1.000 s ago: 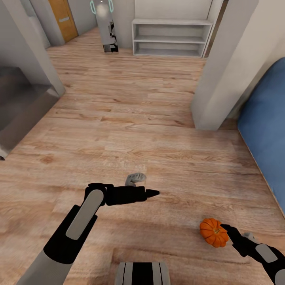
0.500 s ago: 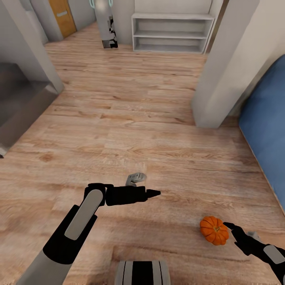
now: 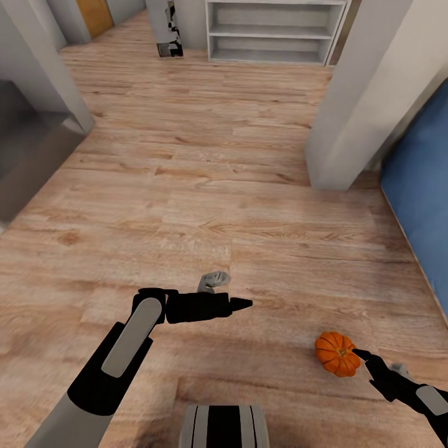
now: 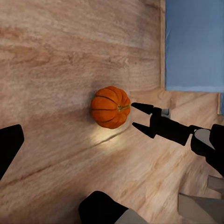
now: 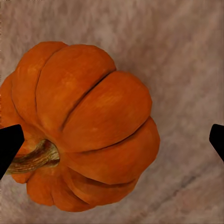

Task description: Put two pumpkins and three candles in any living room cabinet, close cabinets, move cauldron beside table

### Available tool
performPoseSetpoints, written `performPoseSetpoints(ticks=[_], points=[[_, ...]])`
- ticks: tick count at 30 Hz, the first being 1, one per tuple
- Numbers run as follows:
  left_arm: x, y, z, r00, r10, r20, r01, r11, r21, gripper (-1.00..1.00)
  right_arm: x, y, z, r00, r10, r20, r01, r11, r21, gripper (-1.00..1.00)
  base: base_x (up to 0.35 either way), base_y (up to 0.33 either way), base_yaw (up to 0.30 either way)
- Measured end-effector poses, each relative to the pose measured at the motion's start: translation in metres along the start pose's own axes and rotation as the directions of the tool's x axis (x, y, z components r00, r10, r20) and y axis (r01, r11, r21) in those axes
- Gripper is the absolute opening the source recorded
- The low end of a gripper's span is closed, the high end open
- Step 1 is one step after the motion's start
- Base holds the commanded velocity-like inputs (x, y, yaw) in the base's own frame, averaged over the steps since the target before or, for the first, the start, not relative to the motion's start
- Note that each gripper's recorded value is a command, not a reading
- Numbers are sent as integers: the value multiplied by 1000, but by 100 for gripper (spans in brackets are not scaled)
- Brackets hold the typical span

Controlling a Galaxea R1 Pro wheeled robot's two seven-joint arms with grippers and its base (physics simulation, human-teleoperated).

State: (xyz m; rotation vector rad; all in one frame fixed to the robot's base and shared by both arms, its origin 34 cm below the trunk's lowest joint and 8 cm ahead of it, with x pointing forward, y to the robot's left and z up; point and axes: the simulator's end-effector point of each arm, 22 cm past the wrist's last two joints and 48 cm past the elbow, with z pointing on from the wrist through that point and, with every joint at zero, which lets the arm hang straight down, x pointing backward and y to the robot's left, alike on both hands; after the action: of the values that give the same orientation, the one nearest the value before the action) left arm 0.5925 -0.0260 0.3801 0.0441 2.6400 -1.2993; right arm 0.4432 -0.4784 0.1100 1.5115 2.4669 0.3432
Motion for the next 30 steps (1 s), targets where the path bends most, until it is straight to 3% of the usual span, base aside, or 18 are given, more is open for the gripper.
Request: performPoseSetpoints(ticks=[13,23,30], points=[[0,0,0,1000,0,0,0,1000,0,100,1,14,-2,1000,-7,-18,6,998,-64,100,0,0,0],[9,16,12,999,-32,-25,32,999,-3,100,13,-3,7,998,-1,-60,-1,999,-35,100,0,0,0],[9,16,12,999,-32,-25,32,999,-3,100,11,-1,6,998,5,-57,-7,999,-47,100,0,0,0]])
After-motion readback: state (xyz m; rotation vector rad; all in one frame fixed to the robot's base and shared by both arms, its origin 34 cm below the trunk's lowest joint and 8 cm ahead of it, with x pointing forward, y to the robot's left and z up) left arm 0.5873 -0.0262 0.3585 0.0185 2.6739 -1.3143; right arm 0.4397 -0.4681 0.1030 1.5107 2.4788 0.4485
